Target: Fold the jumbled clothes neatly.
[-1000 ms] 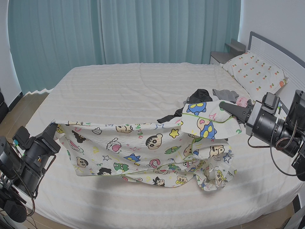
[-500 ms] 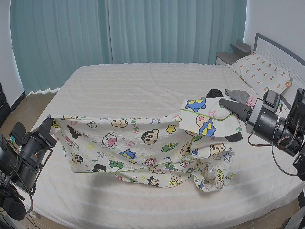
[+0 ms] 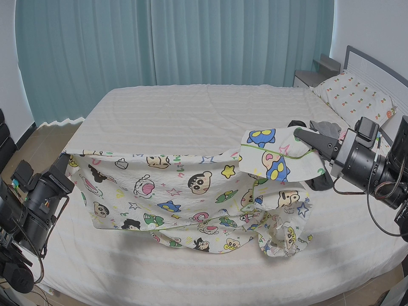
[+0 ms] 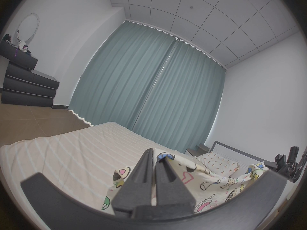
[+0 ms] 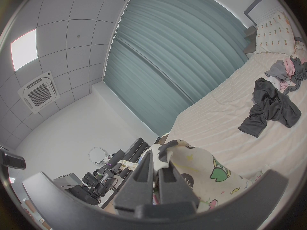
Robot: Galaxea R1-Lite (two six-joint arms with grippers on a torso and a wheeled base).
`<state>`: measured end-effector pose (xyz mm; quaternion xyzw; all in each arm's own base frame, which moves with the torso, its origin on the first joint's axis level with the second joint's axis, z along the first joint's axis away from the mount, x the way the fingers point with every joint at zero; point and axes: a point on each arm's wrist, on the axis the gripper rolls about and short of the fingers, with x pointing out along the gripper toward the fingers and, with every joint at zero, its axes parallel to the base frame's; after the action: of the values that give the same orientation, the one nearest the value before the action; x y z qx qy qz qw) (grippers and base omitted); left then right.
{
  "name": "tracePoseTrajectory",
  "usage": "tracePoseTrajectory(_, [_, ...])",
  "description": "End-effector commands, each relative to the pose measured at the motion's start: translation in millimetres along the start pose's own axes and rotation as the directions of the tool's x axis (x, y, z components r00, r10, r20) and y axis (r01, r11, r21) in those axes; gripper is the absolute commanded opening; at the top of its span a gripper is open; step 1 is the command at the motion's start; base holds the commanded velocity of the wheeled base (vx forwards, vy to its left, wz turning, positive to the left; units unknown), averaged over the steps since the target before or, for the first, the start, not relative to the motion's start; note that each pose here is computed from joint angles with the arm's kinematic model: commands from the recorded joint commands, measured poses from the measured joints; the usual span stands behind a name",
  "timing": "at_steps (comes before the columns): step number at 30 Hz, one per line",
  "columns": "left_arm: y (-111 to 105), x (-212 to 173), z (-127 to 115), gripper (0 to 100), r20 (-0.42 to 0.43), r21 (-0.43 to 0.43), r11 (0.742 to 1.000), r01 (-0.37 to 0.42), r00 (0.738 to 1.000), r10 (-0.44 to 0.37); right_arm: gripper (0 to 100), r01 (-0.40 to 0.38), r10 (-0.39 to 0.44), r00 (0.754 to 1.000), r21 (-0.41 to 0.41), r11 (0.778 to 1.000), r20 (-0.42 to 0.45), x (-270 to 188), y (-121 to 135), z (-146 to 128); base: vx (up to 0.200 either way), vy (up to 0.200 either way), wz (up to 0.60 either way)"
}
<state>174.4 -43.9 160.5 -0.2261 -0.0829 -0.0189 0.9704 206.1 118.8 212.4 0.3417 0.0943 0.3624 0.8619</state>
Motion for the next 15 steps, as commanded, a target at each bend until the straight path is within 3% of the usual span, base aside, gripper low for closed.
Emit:
tracePoseTrajectory(1, [0.5, -1.9, -1.1, 0, -0.007, 0.001, 1.000, 0.000, 1.000, 0.000, 0, -0.002, 0.002, 1.000, 0.000, 1.000, 0.001, -3.1, 1.0, -0.2, 0.000, 0.000, 0.00])
tracePoseTrajectory(3, [0.2, -1.9, -1.2, 0, -0.008, 0.000, 1.000, 0.001, 1.000, -0.001, 0, -0.002, 0.002, 1.000, 0.001, 1.000, 0.001, -4.8, 1.4, -0.6, 0.000, 0.000, 0.00])
tracePoseTrajectory(15, [-1.2, -8.0, 3.0, 0, 0.007, -0.008, 1.000, 0.018, 1.000, -0.018, 0, -0.026, 0.026, 1.000, -0.005, 1.000, 0.017, -25.8, 10.7, 0.5, -0.200, 0.000, 0.00])
